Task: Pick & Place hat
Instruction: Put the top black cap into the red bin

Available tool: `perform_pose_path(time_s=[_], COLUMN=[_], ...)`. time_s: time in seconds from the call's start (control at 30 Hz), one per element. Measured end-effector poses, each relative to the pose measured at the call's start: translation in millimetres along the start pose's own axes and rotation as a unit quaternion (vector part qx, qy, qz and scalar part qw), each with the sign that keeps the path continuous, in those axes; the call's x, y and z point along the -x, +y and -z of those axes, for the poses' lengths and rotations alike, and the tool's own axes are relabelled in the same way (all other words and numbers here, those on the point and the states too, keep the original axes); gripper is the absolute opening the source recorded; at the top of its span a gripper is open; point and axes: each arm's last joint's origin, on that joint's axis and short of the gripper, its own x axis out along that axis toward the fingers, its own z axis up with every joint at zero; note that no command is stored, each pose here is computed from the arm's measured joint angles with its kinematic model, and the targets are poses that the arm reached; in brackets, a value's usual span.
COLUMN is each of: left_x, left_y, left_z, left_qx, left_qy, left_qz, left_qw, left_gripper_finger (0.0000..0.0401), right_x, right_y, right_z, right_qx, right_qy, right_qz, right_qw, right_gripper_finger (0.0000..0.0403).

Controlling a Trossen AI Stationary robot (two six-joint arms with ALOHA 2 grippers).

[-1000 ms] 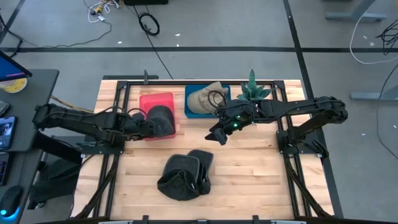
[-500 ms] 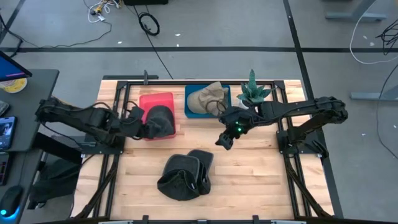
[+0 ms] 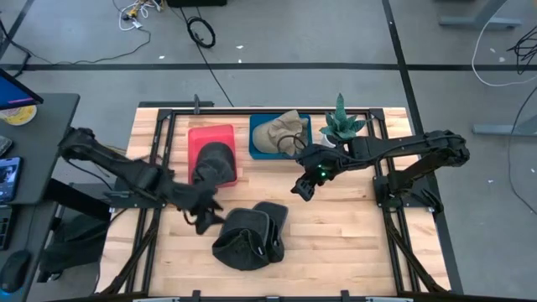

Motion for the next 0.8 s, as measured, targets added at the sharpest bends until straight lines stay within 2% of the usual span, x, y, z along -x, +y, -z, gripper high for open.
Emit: perform_pose_path(time_s=[0.13,0.23,0.33,0.6,0.8], left_x=[-24,-37,-46,-76,-108], left_y=[3,4,4,8,8], left_z=[20,32,38,46,53], left_qx=[0.062,0.079,0.117,0.195,0.215], left_qy=[0.126,0.177,0.216,0.251,0.256], left_qz=[-0.036,-0.068,-0.075,-0.112,-0.112], left_qw=[0.989,0.979,0.966,0.942,0.936], left_gripper_finger=[0.0259,0.0260,0.0268,0.0315,0.0340], right_x=[0,0,0,0,0], right_y=[0,1,1,1,2], right_z=[-1,-2,-2,-3,-2], right_qx=[0.001,0.007,0.016,0.045,0.054], right_qy=[-0.010,-0.014,-0.018,-0.019,-0.016], right_qz=[0.005,0.003,0.000,-0.001,-0.004], right_qw=[1.000,1.000,1.000,0.999,0.998], right_gripper_finger=[0.0295,0.0295,0.0295,0.0295,0.0295])
